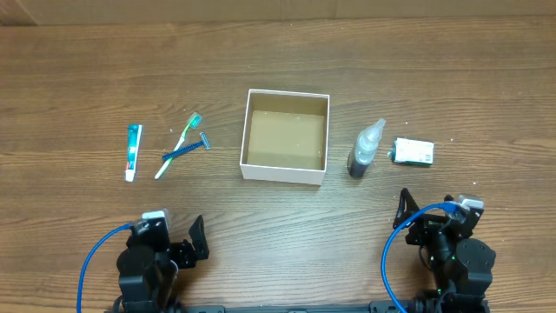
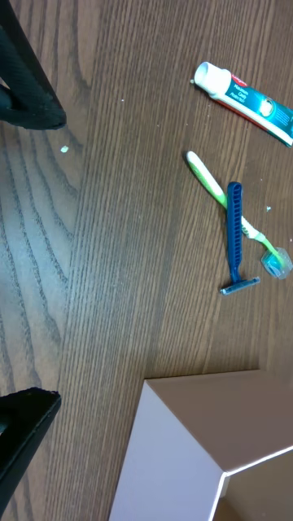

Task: Pack container

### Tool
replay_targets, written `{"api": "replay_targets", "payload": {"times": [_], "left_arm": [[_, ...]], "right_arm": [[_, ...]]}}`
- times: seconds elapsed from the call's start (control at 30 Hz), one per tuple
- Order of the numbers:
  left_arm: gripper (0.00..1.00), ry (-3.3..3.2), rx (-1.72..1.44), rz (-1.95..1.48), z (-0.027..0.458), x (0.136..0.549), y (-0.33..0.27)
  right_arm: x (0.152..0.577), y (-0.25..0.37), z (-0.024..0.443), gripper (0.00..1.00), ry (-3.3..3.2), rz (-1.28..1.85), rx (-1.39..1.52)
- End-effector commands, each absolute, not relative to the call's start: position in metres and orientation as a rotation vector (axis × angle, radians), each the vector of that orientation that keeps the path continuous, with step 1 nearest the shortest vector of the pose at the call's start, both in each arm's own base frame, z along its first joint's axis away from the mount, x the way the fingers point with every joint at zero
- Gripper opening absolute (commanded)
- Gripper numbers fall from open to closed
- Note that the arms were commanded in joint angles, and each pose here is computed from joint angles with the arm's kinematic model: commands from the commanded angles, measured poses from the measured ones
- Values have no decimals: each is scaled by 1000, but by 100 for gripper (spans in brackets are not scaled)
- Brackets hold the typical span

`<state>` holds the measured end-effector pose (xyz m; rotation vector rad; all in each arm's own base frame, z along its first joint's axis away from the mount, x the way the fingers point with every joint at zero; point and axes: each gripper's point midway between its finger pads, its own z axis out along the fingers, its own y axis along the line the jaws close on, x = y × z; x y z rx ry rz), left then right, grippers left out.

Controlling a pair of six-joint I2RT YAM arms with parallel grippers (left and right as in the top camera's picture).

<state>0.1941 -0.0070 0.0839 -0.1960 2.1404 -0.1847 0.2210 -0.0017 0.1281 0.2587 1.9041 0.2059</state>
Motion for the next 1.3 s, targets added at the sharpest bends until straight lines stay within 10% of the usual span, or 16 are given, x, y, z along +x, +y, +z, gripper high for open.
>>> {"api": "replay_targets", "payload": {"times": [0.0,1.27], "left_arm": [[100,2142,-210,-194,79,194,-7],[100,2142,-210,-194,79,194,-7]], "right_arm": [[221,-2,126,100,1905,198,257],[227,20,151,100,1814,322,149]]}}
